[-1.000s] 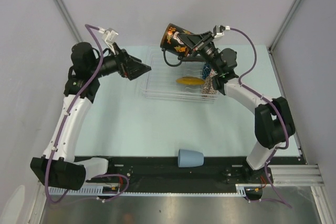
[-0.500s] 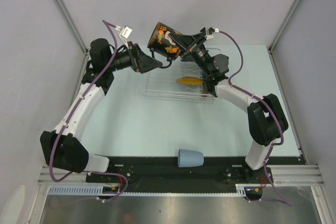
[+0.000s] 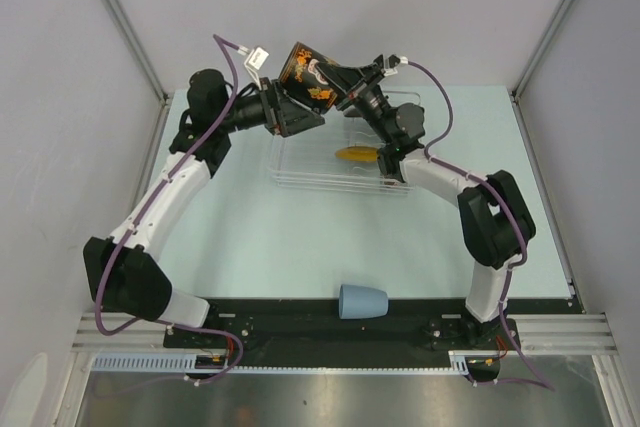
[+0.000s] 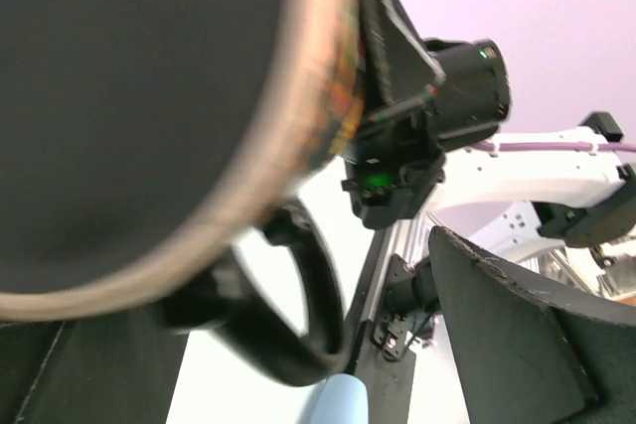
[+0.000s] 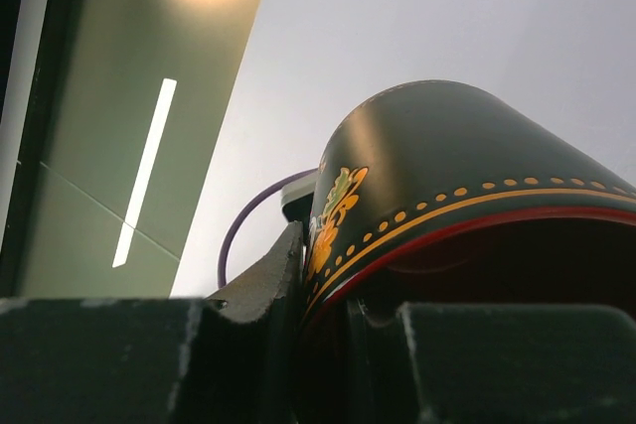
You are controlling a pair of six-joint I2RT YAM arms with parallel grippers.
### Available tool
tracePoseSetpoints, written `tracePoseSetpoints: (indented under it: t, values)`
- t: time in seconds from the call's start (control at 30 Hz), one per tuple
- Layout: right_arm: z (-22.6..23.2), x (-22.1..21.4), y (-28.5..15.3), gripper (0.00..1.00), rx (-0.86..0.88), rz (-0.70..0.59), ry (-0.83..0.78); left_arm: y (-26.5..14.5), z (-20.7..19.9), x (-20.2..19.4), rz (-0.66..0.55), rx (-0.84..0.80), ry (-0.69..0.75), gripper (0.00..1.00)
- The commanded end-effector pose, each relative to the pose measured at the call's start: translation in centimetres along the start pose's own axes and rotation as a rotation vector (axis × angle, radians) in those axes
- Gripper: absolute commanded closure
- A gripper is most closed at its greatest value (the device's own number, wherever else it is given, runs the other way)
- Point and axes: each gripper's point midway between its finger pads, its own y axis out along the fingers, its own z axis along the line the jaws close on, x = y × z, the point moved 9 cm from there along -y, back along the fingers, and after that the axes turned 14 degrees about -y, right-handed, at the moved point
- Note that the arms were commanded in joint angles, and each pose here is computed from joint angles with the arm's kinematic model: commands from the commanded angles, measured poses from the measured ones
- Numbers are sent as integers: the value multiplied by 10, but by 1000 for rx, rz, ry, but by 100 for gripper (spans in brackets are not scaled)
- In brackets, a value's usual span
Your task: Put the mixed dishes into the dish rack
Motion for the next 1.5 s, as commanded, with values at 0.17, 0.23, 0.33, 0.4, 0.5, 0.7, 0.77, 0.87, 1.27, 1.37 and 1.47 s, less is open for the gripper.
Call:
tracePoseSetpoints:
  t: [0.17, 0.23, 0.33, 0.4, 0.5, 0.7, 0.77, 0.87, 1.27, 1.37, 1.47]
  values:
    - [76, -7, 11, 100, 398, 0, -54, 11, -16, -1, 8, -46, 58, 9]
    - [76, -8, 11, 100, 400, 5, -51, 12, -18, 1, 3, -50, 59, 14]
    - [74, -12, 11, 100, 398, 17, -41, 12, -20, 3, -3, -51, 62, 23]
    - [72, -15, 11, 100, 397, 26, -37, 12, -20, 4, -6, -48, 67, 35]
    - [72, -21, 11, 100, 398, 44, -23, 13, -18, 6, -15, -30, 62, 51]
    - [66, -29, 8, 100, 383, 86, -3, 12, -19, 15, -46, 5, 87, 83]
    - [66, -30, 7, 100, 382, 95, -4, 11, -18, 17, -52, 27, 86, 97]
    - [64, -27, 4, 100, 369, 107, -9, 8, -16, 18, -56, 43, 85, 100]
    - [46, -4, -17, 56, 277, 133, -11, -26, -11, 37, -143, 100, 98, 100]
    - [40, -1, -20, 56, 263, 139, -10, -34, -9, 40, -163, 107, 93, 100]
    - [33, 0, -25, 54, 245, 165, -7, -41, -12, 46, -193, 102, 86, 100]
